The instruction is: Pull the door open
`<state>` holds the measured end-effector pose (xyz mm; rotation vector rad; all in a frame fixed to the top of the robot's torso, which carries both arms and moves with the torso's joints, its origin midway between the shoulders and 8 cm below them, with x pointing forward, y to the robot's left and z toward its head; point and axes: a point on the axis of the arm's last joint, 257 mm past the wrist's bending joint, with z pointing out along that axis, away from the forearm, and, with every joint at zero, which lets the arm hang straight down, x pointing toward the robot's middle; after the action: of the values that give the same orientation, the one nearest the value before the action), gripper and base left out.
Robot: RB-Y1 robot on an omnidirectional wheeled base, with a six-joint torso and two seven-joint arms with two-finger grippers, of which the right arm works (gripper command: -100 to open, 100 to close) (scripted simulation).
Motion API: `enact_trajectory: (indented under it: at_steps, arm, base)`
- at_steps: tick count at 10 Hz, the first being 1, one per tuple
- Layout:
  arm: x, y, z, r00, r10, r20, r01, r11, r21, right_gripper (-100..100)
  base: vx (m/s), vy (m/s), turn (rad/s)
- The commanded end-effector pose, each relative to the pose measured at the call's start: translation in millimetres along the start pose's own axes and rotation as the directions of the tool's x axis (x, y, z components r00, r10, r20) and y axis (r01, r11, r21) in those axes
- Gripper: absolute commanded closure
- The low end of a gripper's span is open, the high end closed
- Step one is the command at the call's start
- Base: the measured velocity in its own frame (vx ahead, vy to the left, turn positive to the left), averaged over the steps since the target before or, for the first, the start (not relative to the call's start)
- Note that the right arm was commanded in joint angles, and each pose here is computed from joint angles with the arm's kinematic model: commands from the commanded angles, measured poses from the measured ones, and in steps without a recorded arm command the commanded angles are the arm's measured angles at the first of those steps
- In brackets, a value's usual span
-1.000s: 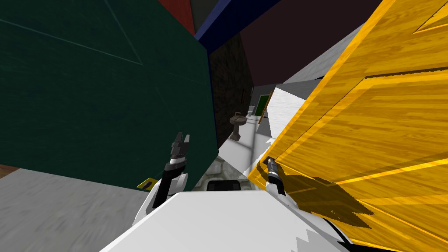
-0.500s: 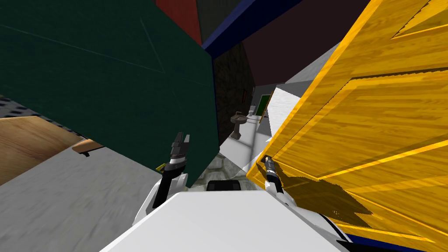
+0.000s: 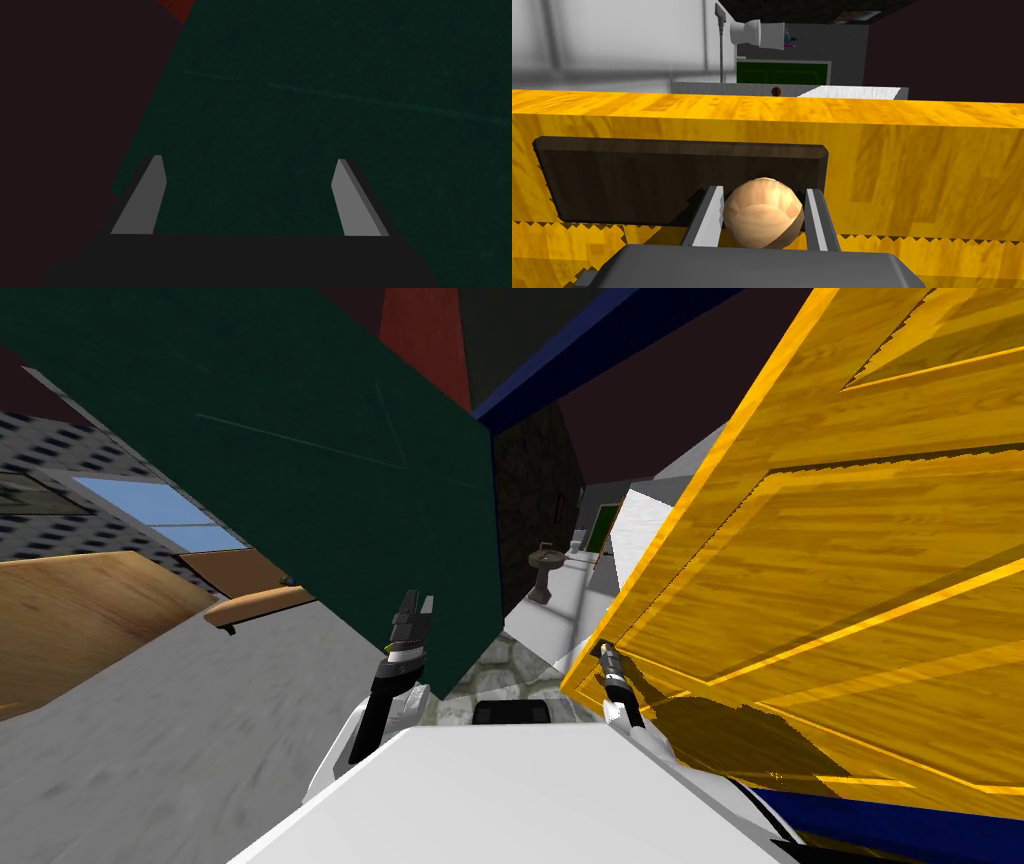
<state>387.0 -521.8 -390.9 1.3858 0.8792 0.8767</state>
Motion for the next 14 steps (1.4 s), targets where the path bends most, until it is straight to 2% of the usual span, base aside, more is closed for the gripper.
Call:
enact_trajectory:
  at_steps: [1, 2, 3, 4, 9, 11, 12, 14]
  arm:
    - [7.8, -0.5, 0.4, 1.0, 0.002, -0.021, -0.002, 1.0, 0.0, 100]
    - [5.0, -0.5, 0.7, 1.0, 0.002, -0.014, -0.002, 1.0, 0.0, 100]
    - [15.7, -2.5, -0.6, 0.999, 0.003, -0.045, -0.003, 1.0, 0.004, 100]
    - [17.7, -2.3, -0.6, 0.999, 0.003, -0.052, -0.003, 1.0, 0.003, 100]
    - [46.9, -0.7, -1.1, 0.989, 0.002, -0.148, -0.002, 1.0, 0.0, 100]
    - [47.0, -3.5, -3.6, 0.989, 0.004, -0.147, -0.003, 1.0, 0.006, 100]
    - [55.0, -5.4, -7.0, 0.984, 0.004, -0.177, -0.002, 1.0, 0.01, 100]
    - [62.6, -3.8, -8.5, 0.978, 0.002, -0.21, -0.001, 1.0, 0.006, 100]
  base:
    - [-0.196, -0.011, 0.03]
    - [-0.084, -0.007, 0.026]
    - [-0.166, -0.02, 0.054]
    - [-0.243, -0.01, 0.067]
    - [-0.245, 0.001, 0.051]
    - [-0.117, -0.003, 0.013]
    - [-0.189, -0.011, 0.07]
    - [-0.252, -0.059, 0.075]
